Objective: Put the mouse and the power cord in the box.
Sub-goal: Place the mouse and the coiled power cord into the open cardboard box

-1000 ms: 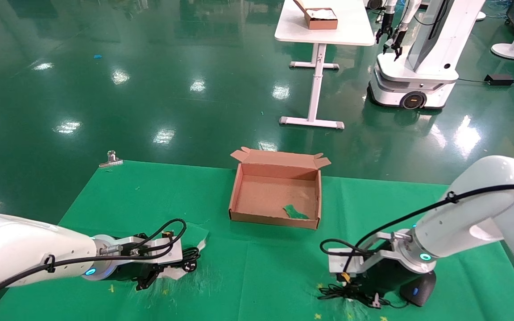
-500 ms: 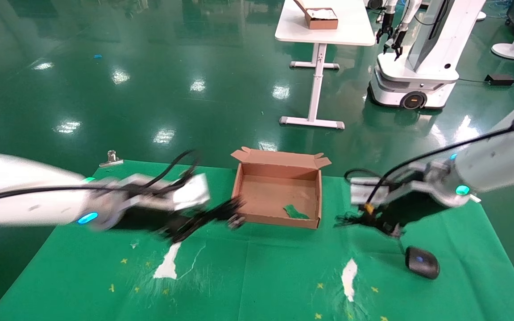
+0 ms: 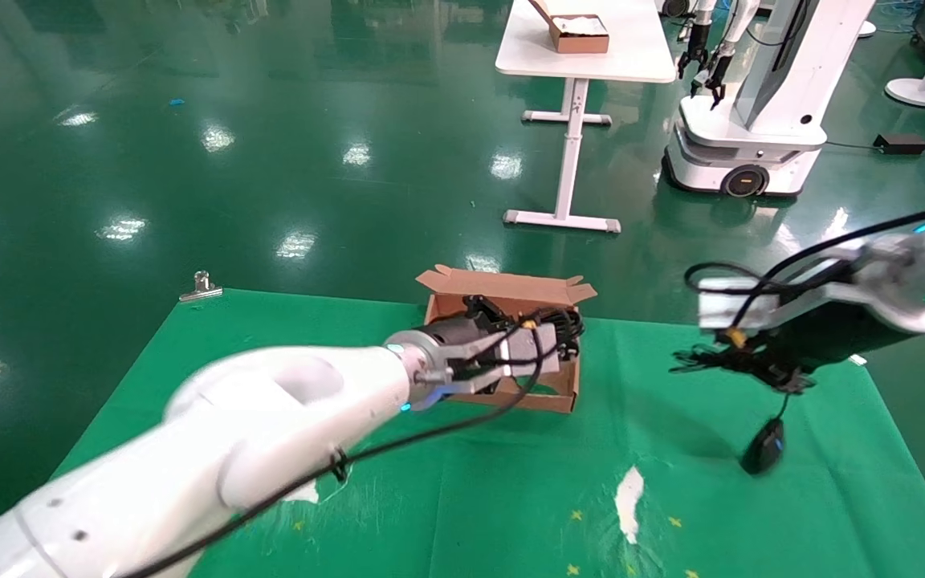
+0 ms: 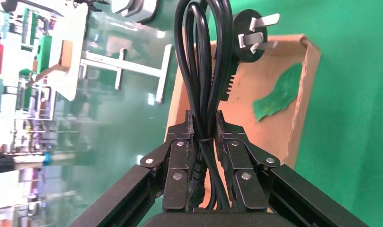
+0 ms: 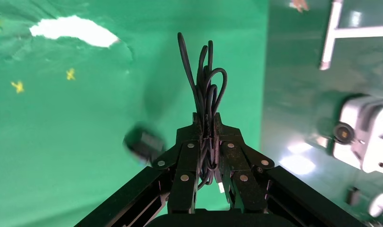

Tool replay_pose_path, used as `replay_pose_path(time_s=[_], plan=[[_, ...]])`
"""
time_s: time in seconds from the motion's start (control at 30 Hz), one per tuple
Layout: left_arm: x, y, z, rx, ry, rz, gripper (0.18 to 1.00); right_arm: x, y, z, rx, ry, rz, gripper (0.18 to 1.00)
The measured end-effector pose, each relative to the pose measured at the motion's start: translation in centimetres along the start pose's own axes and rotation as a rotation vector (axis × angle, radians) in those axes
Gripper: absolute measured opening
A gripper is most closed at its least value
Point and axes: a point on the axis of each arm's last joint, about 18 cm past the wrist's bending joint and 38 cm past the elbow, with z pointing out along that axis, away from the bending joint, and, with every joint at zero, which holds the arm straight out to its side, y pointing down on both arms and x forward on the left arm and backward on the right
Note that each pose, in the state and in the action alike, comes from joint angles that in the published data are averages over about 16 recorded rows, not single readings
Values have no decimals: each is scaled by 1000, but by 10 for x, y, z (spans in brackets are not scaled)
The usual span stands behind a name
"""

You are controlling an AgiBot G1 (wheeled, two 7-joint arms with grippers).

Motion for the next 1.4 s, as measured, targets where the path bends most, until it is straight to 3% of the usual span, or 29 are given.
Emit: replay_pose_path(time_s=[0.33,0.63,0.8,1.1,1.23,1.4], plan=[[6,-1,10,-18,-19,32,278,2,-5,-40,8,70,-45,216],[-14,18,10,-59,-53,-72,331,11,-26,-44,29,74,-184,216],[-42,56,1,-116,-108,-188,395,20,-46,-38,46,66,-258,216],[-81,164,-49,-260,-197,-405,561,38,-96,-17,106,76,-369,216],[-83,200,-75,-301,-207,-457,654,44,-122,-7,141,91,-421,216],[-80,221,-95,-322,-200,-484,767,47,-155,7,203,134,-499,216]])
